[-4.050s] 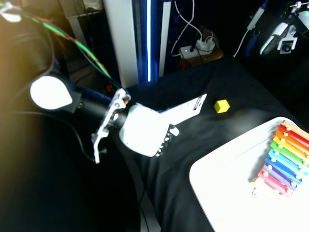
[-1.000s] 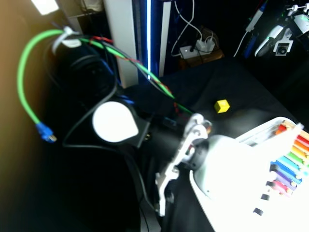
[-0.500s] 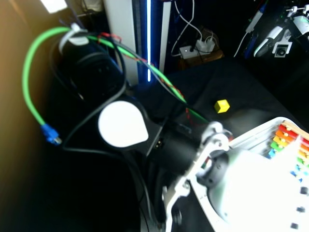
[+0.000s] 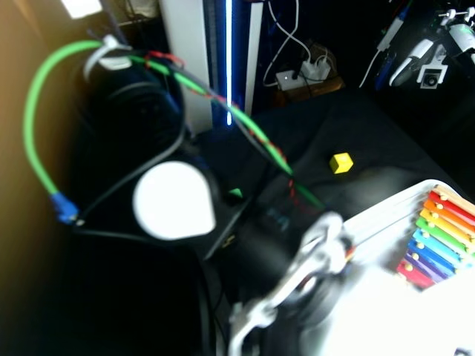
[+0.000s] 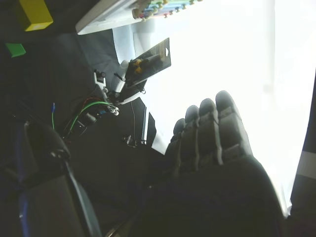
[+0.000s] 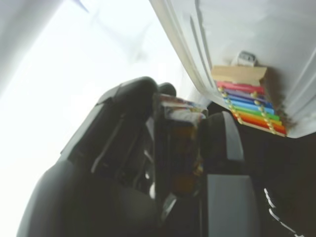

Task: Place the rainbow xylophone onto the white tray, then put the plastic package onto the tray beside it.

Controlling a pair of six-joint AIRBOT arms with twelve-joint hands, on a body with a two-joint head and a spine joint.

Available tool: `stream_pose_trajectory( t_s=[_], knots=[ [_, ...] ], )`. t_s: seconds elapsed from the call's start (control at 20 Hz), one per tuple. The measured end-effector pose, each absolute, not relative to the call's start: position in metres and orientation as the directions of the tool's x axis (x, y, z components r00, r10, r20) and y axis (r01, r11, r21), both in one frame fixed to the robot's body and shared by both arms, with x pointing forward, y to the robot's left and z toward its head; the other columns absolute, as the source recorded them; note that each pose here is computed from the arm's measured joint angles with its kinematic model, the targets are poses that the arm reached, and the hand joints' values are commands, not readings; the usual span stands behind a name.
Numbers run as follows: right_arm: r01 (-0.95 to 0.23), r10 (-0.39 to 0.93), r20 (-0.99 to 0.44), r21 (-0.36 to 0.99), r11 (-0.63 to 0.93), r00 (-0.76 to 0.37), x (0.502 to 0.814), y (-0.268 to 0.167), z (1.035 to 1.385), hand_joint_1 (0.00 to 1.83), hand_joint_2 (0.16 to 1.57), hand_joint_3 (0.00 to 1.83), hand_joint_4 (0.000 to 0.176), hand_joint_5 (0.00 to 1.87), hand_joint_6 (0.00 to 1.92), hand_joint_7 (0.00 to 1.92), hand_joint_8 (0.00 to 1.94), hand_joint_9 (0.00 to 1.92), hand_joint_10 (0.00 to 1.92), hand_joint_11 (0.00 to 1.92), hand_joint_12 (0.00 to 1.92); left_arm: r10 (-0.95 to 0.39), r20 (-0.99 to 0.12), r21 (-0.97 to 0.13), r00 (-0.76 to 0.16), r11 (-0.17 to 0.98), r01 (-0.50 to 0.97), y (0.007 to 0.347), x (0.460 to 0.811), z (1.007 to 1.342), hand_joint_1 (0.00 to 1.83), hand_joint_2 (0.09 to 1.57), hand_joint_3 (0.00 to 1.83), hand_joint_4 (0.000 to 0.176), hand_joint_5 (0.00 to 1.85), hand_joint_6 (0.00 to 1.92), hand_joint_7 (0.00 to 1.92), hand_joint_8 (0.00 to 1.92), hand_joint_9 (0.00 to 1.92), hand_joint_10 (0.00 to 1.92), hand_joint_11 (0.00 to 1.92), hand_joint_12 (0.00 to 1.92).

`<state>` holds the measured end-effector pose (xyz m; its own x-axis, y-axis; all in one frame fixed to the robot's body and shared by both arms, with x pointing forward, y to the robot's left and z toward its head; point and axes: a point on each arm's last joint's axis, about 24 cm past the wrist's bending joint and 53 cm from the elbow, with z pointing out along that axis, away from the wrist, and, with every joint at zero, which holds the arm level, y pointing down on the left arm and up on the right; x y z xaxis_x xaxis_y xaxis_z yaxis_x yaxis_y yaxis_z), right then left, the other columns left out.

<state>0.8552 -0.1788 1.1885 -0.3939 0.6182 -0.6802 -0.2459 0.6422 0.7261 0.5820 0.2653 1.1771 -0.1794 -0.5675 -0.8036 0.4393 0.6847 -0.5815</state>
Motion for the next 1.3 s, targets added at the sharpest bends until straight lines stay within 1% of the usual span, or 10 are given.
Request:
stream_pose_trajectory(
  t_s=[0.25, 0.55, 0.6, 0.7, 0.75, 0.8, 1.0, 1.05, 1.1, 1.3],
  knots=[
    [-0.225, 0.6, -0.678, 0.721, 0.655, -0.425, 0.854, -0.166, 1.164, 1.36, 1.18, 0.0, 0.0, 0.65, 1.33, 0.92, 1.0, 0.86, 1.36, 0.71, 0.79, -0.573, -0.798, -0.588, -0.186, 0.677, 0.442, 0.263, 0.581, 1.175, 0.82, 0.74, 0.0, 0.0, 0.0, 0.0, 0.06, 0.0, 0.06, 0.0, 0.01, 0.08],
    [-0.234, 0.587, -0.671, 0.725, 0.648, -0.453, 0.849, -0.15, 1.152, 1.38, 1.13, 0.0, 0.0, 0.74, 1.18, 1.02, 0.88, 0.97, 1.24, 0.69, 0.92, -0.579, -0.794, -0.594, -0.185, 0.673, 0.441, 0.264, 0.581, 1.176, 0.82, 0.74, 0.0, 0.0, 0.01, 0.0, 0.09, 0.0, 0.09, 0.0, 0.0, 0.16],
    [-0.235, 0.582, -0.674, 0.721, 0.652, -0.454, 0.849, -0.15, 1.151, 1.25, 1.15, 0.0, 0.0, 0.76, 1.23, 1.03, 0.95, 0.96, 0.59, 0.67, 0.83, -0.58, -0.793, -0.595, -0.186, 0.673, 0.44, 0.264, 0.581, 1.176, 0.81, 0.75, 0.0, 0.0, 0.0, 0.0, 0.08, 0.0, 0.08, 0.0, 0.0, 0.15],
    [-0.234, 0.581, -0.674, 0.721, 0.652, -0.455, 0.849, -0.15, 1.151, 1.22, 1.15, 0.0, 0.0, 0.78, 1.22, 1.03, 0.98, 1.04, 0.12, 0.71, 0.76, -0.58, -0.793, -0.595, -0.187, 0.672, 0.44, 0.264, 0.581, 1.176, 0.82, 0.75, 0.0, 0.0, 0.01, 0.0, 0.09, 0.0, 0.09, 0.0, 0.0, 0.16],
    [-0.235, 0.581, -0.674, 0.721, 0.652, -0.456, 0.848, -0.149, 1.151, 1.17, 1.07, 0.0, 0.0, 0.72, 0.47, 0.89, 0.42, 1.01, 0.05, 0.66, 0.72, -0.58, -0.793, -0.596, -0.187, 0.672, 0.44, 0.264, 0.581, 1.176, 0.8, 0.76, 0.0, 0.0, 0.02, 0.0, 0.1, 0.0, 0.11, 0.0, 0.0, 0.22],
    [-0.235, 0.58, -0.674, 0.721, 0.652, -0.457, 0.848, -0.149, 1.151, 1.09, 1.04, 0.0, 0.0, 0.74, 0.14, 0.88, 0.17, 0.99, 0.02, 0.62, 0.69, -0.58, -0.793, -0.596, -0.186, 0.672, 0.44, 0.264, 0.581, 1.176, 0.82, 0.76, 0.0, 0.0, 0.01, 0.0, 0.09, 0.0, 0.09, 0.0, 0.0, 0.18],
    [-0.246, 0.572, -0.676, 0.719, 0.649, -0.465, 0.846, -0.143, 1.15, 0.82, 1.04, 0.0, 0.0, 0.49, 0.0, 0.82, 0.0, 0.92, 0.0, 0.6, 0.91, -0.584, -0.789, -0.6, -0.19, 0.669, 0.438, 0.263, 0.581, 1.175, 0.83, 0.73, 0.0, 0.0, 0.0, 0.0, 0.07, 0.0, 0.08, 0.0, 0.0, 0.19],
    [-0.247, 0.572, -0.675, 0.72, 0.648, -0.467, 0.846, -0.142, 1.15, 0.71, 1.05, 0.0, 0.019, 0.39, 0.0, 0.71, 0.0, 0.83, 0.0, 0.44, 0.98, -0.584, -0.789, -0.601, -0.19, 0.669, 0.438, 0.263, 0.581, 1.174, 0.82, 0.73, 0.0, 0.002, 0.0, 0.0, 0.08, 0.0, 0.09, 0.0, 0.0, 0.19],
    [-0.25, 0.569, -0.676, 0.719, 0.649, -0.468, 0.846, -0.14, 1.149, 0.7, 1.01, 0.0, 0.09, 0.3, 0.0, 0.62, 0.0, 0.75, 0.0, 0.38, 0.98, -0.584, -0.789, -0.601, -0.19, 0.669, 0.439, 0.263, 0.581, 1.175, 0.84, 0.74, 0.0, 0.008, 0.0, 0.0, 0.08, 0.0, 0.08, 0.0, 0.0, 0.16],
    [-0.25, 0.568, -0.676, 0.719, 0.649, -0.468, 0.846, -0.14, 1.149, 0.6, 0.86, 0.0, 0.175, 0.16, 0.0, 0.3, 0.0, 0.43, 0.0, 0.15, 0.96, -0.584, -0.789, -0.601, -0.19, 0.669, 0.438, 0.263, 0.581, 1.175, 0.83, 0.72, 0.0, 0.012, 0.01, 0.0, 0.09, 0.0, 0.09, 0.0, 0.0, 0.14]
  ],
)
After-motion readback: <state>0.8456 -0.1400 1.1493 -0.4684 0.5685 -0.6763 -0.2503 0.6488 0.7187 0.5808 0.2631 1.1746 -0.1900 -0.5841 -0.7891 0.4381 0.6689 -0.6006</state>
